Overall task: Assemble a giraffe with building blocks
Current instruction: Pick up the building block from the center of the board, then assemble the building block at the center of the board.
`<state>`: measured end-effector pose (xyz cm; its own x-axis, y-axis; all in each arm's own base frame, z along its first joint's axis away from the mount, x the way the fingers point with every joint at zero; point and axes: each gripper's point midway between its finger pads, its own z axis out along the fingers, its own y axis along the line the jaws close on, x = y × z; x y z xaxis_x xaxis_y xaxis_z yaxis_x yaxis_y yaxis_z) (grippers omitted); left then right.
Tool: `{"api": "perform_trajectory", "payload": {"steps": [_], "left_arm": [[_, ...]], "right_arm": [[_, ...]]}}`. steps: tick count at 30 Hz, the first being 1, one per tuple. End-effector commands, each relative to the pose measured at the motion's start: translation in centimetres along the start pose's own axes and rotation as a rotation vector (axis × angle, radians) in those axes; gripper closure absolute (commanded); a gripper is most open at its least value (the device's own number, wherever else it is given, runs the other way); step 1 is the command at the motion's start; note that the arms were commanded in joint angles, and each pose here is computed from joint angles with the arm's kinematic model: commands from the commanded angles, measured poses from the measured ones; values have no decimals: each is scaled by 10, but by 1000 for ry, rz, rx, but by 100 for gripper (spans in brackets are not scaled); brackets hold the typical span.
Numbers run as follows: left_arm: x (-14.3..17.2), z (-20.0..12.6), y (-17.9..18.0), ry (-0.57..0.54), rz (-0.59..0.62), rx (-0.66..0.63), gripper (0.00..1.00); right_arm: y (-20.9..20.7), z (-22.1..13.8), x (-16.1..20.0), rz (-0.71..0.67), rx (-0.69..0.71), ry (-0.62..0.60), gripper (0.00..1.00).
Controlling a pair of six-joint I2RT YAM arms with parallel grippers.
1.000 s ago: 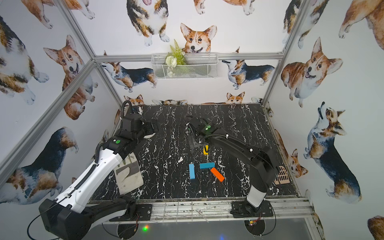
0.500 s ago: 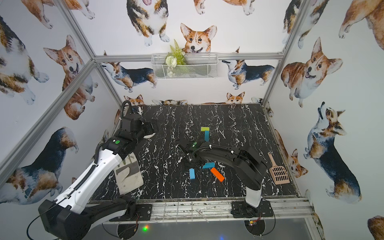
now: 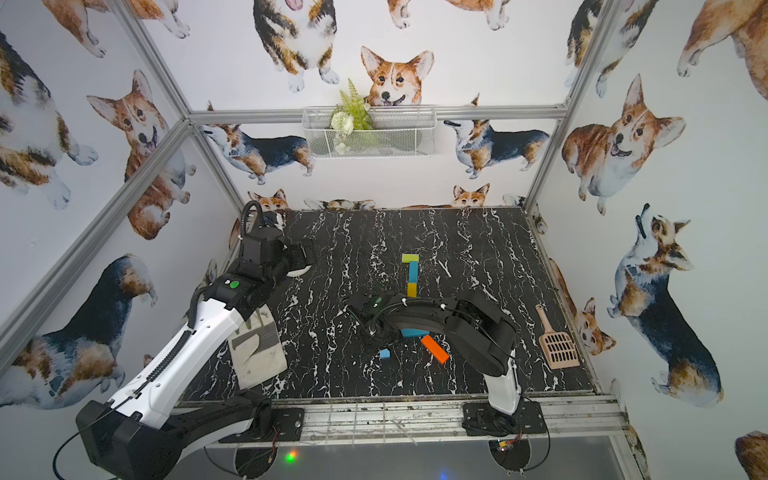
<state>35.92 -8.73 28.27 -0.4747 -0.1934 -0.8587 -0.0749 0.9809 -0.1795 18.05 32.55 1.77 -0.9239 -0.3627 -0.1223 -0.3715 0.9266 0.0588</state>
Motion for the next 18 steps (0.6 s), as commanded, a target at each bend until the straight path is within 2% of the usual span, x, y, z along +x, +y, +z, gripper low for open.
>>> {"api": "perform_trajectory", "payload": {"steps": [1, 3, 6, 10, 12, 15, 17, 18], "left_arm": [[-6, -1, -1, -25, -12, 7, 0], [-7, -2, -1, -28, -13, 8, 0], [-6, -2, -1, -27, -12, 8, 0], [-6, -2, -1, -27, -10, 8, 0], [-7, -2, -1, -29, -12, 11, 0], [-7, -3, -4, -30, -15, 25, 0], [-7, -2, -5, -29, -16, 34, 0], [-6, -2, -7, -27, -17, 43, 0]], "right_arm": [[-12, 3, 8, 16, 57, 15, 63], [-14, 2, 8, 2, 69, 15, 70], [-15, -6, 4, -32, 71, -9, 71], [-7, -45, -18, -106, -9, -125, 70], [-16, -85, -40, -119, -37, -240, 71], [-38, -153, -76, -114, -189, -461, 70], [-70, -197, -100, -50, -235, -656, 79], [-91, -222, -111, -26, -237, -772, 87]]}}
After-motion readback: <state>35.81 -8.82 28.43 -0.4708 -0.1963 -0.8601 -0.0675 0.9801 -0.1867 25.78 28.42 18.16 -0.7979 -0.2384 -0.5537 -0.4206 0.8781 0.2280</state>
